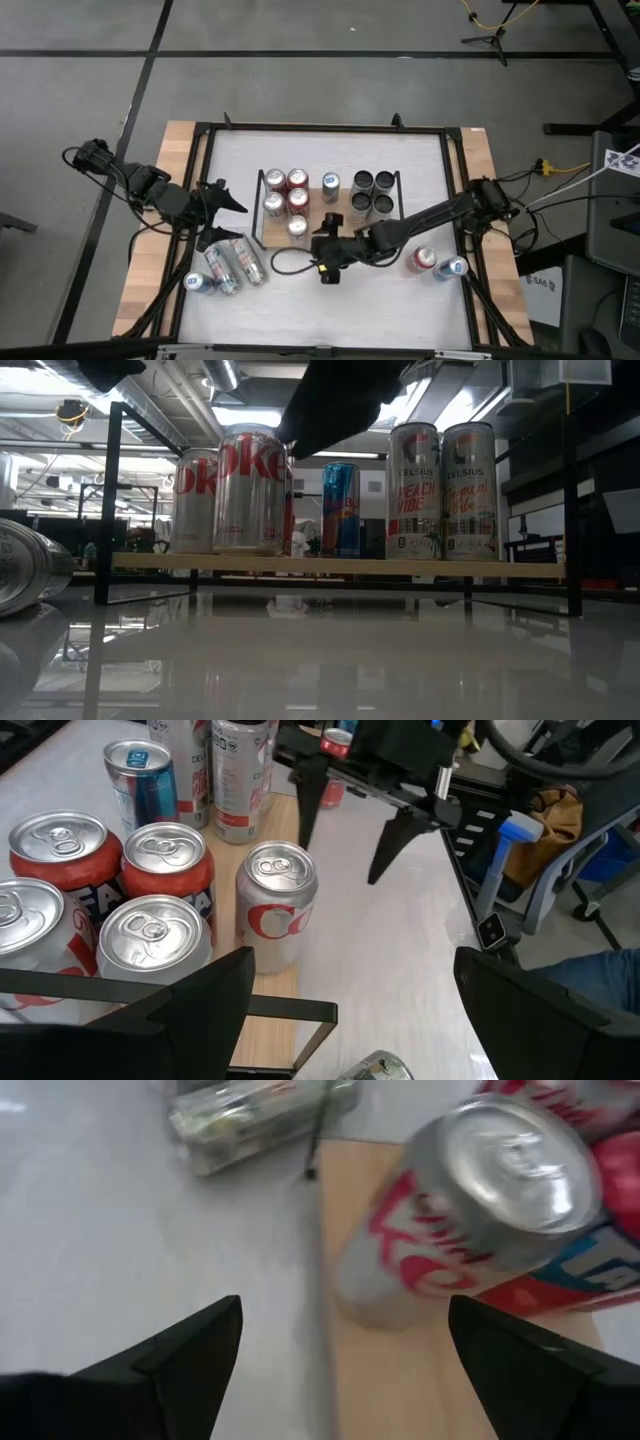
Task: Place canned beverage on shelf
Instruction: Put the silver-red soda can on the shelf aligned with the other silver-red soda can
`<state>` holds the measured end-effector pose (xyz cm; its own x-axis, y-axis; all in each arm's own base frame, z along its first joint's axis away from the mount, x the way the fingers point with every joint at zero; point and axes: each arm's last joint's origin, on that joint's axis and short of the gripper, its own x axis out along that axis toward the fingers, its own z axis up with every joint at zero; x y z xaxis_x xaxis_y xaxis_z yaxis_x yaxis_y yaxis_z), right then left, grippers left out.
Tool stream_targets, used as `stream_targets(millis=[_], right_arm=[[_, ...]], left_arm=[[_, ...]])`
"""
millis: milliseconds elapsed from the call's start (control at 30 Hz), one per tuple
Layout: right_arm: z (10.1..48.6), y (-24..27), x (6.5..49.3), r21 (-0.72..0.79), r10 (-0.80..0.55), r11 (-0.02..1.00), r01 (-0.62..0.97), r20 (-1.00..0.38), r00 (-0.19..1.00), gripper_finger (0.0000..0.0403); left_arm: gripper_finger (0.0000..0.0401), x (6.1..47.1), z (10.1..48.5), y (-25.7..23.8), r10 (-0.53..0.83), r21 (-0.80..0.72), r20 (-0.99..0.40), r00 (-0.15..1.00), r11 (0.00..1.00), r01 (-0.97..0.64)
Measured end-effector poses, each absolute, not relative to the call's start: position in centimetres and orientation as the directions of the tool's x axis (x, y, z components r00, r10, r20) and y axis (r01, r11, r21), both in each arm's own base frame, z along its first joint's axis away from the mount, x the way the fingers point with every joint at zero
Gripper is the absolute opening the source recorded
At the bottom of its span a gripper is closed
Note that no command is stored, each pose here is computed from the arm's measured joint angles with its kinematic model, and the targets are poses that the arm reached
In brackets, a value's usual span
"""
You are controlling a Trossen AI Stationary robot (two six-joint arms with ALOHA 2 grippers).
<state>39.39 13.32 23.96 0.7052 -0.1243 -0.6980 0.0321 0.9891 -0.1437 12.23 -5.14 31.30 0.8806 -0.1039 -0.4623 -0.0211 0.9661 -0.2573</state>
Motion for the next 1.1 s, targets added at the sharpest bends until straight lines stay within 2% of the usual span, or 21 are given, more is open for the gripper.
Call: stream_targets(millis=[300,633,1100], right_arm=[[22.7,10.9,39.9,-0.125,-0.171,0.985,0.117,-0.694,0.700,0.0351],[22.9,10.8,40.5,-0.083,-0.142,0.990,0.115,-0.630,0.763,0.0351],[23.1,10.5,40.6,-0.119,-0.212,0.977,0.176,-0.601,0.771,0.0351]], left_arm=[[0.0336,12.2,31.3,-5.1,-0.104,-0.258,-0.462,0.881,0.966,-0.021],[0.0336,12.2,31.3,-5.1,-0.104,-0.258,-0.462,0.881,0.966,-0.021],[0.0336,12.2,31.3,-5.1,-0.104,-0.259,-0.462,0.881,0.966,-0.022]])
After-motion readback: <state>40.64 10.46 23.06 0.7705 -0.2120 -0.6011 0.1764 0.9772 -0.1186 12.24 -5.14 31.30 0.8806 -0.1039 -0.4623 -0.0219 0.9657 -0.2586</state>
